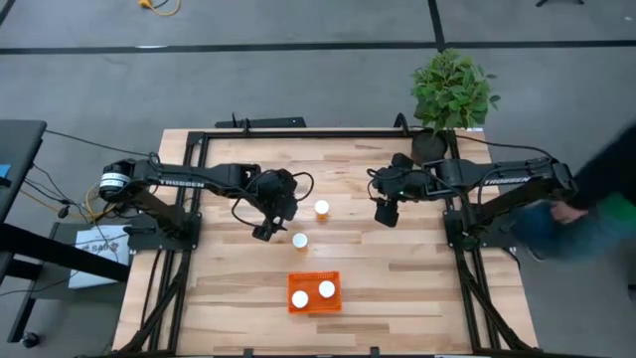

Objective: Pick and place pill bottles into a basket
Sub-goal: Put the orange pill bottle into the orange bin

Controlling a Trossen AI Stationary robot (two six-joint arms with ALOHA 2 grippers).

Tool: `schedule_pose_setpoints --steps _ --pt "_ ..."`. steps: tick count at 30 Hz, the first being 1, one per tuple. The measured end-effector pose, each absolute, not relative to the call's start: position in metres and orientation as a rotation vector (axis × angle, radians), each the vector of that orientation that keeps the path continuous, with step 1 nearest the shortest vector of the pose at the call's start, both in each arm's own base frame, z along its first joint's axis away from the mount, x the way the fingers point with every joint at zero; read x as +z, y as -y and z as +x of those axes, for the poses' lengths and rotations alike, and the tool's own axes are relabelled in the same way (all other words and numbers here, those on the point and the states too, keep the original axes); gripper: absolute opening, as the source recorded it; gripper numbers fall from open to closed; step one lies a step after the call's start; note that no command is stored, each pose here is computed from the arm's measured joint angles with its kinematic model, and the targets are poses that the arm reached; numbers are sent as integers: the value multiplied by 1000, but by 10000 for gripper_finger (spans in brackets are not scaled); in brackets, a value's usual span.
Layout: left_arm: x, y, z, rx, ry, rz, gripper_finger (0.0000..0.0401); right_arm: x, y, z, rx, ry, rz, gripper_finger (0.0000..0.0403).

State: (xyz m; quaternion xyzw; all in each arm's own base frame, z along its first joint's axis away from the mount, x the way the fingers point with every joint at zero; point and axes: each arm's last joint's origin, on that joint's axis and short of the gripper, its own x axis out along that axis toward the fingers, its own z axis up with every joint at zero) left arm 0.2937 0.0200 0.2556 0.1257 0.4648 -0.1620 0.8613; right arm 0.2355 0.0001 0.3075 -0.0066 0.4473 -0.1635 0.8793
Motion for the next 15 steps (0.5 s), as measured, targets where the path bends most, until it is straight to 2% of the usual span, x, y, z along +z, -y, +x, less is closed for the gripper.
schedule_pose_setpoints --steps 8,15 --pt "255 -9 295 -242 -1003 258 259 308 -3 235 -341 -929 -23 240" --pt "256 3 295 -255 -1001 276 259 308 -2 235 -373 -920 13 240"
